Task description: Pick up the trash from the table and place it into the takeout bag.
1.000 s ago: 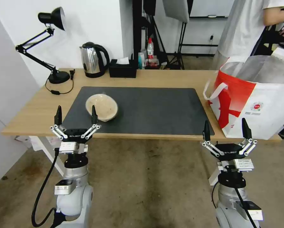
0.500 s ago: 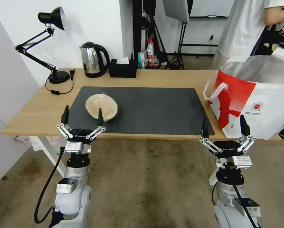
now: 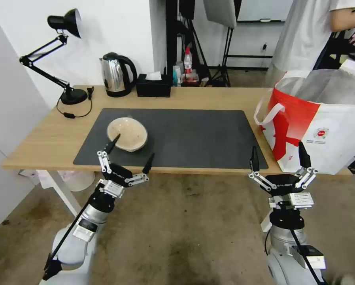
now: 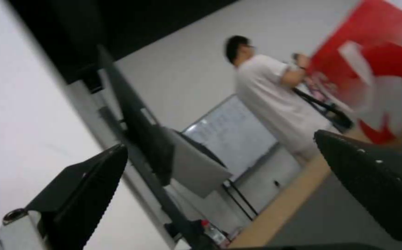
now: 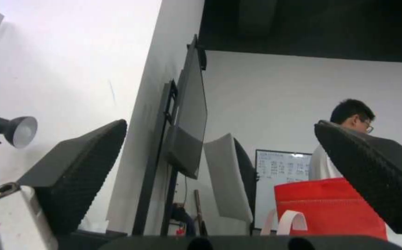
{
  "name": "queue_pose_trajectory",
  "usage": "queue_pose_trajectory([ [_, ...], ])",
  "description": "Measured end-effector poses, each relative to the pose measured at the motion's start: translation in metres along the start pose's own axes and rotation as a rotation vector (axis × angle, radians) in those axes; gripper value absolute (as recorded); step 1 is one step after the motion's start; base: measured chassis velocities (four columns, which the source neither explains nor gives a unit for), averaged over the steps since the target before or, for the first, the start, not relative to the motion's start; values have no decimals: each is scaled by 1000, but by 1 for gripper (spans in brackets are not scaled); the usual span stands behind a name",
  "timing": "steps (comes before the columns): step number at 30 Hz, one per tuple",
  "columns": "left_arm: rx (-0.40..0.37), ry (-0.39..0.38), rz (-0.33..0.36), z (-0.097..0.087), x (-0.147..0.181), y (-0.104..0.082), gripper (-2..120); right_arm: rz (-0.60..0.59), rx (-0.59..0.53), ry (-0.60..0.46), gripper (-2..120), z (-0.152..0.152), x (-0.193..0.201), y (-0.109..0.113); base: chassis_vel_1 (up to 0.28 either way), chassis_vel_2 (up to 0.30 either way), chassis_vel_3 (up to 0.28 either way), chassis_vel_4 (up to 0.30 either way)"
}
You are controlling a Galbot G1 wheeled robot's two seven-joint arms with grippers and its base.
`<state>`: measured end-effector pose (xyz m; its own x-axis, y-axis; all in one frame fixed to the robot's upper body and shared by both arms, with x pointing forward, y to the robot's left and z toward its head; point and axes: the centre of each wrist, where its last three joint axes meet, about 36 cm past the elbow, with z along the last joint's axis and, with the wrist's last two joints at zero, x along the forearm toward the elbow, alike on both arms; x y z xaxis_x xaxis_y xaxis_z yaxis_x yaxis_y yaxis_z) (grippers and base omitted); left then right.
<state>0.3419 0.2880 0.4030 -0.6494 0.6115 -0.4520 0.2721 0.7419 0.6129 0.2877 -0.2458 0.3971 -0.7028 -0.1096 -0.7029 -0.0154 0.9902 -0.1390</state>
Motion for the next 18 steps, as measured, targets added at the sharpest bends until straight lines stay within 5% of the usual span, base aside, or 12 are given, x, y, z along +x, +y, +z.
queue_pose_trajectory([
  [4, -85, 35, 91, 2, 6, 16, 100, -1, -1, -3, 100, 0, -1, 0, 0, 0, 0, 0],
  [18, -187, 166, 130, -1, 22, 48, 100, -12, -22, -1, 100, 3, -4, 7, 0, 0, 0, 0],
])
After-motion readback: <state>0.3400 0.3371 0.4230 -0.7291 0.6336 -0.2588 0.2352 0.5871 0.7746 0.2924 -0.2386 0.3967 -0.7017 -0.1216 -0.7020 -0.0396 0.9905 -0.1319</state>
